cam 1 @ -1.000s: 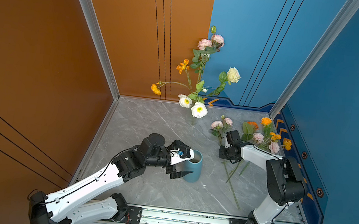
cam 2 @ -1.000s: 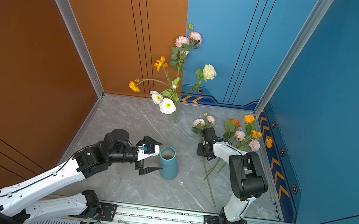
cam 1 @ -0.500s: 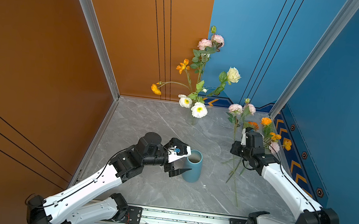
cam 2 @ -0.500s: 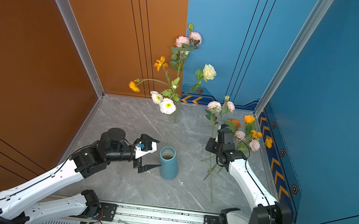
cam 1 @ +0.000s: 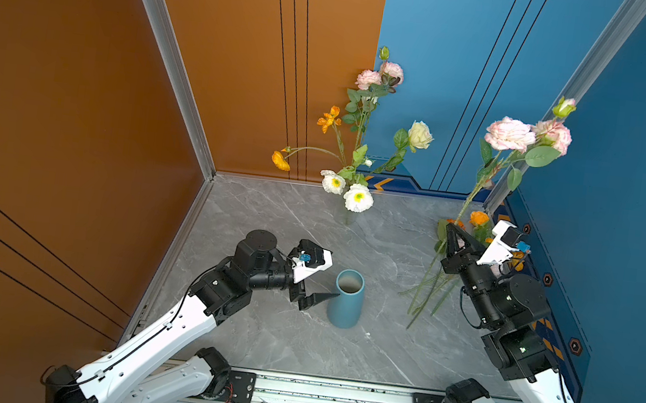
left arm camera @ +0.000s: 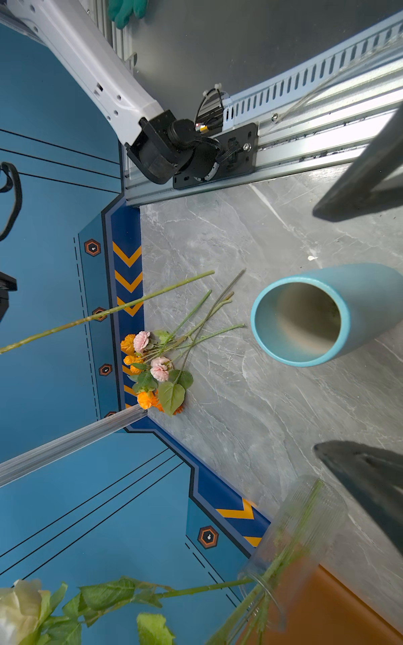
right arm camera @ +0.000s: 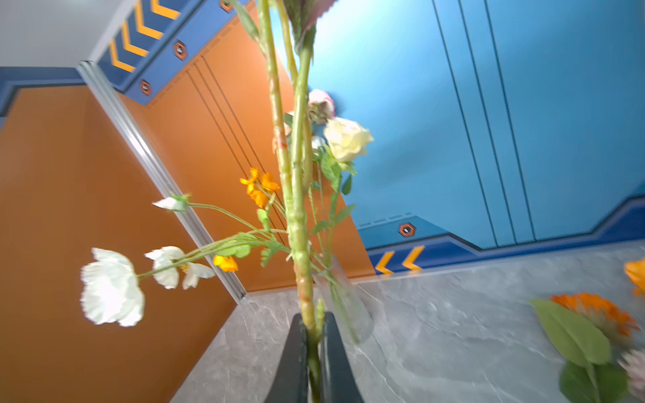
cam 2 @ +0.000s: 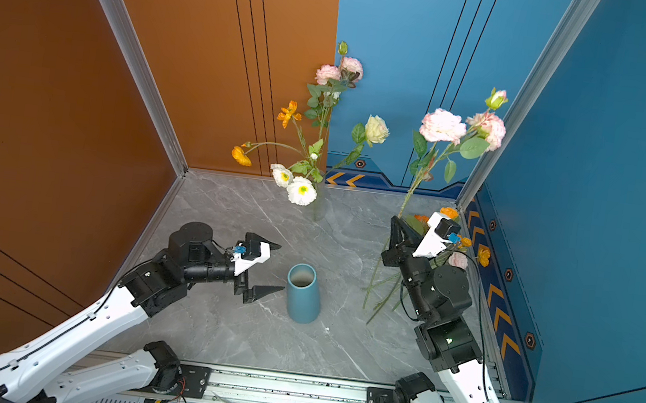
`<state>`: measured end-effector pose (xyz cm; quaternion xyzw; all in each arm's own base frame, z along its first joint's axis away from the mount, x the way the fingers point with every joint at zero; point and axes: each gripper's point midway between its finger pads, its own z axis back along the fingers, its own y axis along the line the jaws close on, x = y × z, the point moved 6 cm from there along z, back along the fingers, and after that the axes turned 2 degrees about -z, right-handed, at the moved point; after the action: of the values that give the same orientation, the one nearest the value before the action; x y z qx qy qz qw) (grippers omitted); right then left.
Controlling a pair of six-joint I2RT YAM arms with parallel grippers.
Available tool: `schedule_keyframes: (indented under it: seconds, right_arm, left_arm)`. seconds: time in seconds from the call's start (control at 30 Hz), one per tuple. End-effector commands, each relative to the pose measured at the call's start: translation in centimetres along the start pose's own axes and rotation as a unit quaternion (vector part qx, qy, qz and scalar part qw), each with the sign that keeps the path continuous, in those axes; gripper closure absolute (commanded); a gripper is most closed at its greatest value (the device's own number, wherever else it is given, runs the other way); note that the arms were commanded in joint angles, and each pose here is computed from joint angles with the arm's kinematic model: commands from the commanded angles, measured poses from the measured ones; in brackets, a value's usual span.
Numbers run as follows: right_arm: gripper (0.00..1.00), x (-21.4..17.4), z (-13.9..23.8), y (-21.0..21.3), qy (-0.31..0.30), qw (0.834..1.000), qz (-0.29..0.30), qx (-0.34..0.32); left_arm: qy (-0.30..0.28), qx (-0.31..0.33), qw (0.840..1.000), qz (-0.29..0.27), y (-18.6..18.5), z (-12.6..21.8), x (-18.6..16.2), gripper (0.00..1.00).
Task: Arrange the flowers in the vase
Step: 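Carry the pink roses over the glass vase with the right gripper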
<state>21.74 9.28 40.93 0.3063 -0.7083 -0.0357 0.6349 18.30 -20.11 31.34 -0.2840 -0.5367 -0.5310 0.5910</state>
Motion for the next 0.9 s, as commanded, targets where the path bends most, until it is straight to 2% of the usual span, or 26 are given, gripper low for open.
schedule_keyframes:
  seconds: [0.0, 0.13, 0.3, 0.4, 0.87]
  right_arm:
    - [1.00, 4.2, 0.3, 3.6, -0.096, 0.992, 0.046, 0.062]
    - [1.00, 5.0, -1.1, 7.1, -0.103, 0.986, 0.040, 0.125]
    - [1.00, 5.1, -2.6, 12.5, -0.075, 0.973, 0.031, 0.214]
    - [1.00, 4.3, -2.9, 15.0, -0.059, 0.967, 0.038, 0.245]
    - [1.00, 1.5, -4.0, 17.5, -0.008, 0.963, 0.029, 0.269]
  left_arm:
    - [-0.017, -0.008, 1.000, 0.000, 0.0, 0.9, 0.8, 0.02]
    - [-0.005, -0.003, 1.000, 0.015, 0.5, 1.4, 0.3, 0.02]
    - [-0.008, -0.002, 1.000, 0.027, 1.1, 1.7, 0.2, 0.02]
    - [-0.010, -0.003, 0.999, 0.032, 1.2, 1.8, 0.1, 0.02]
    - [-0.011, -0.008, 0.999, 0.040, 1.4, 1.7, 0.2, 0.02]
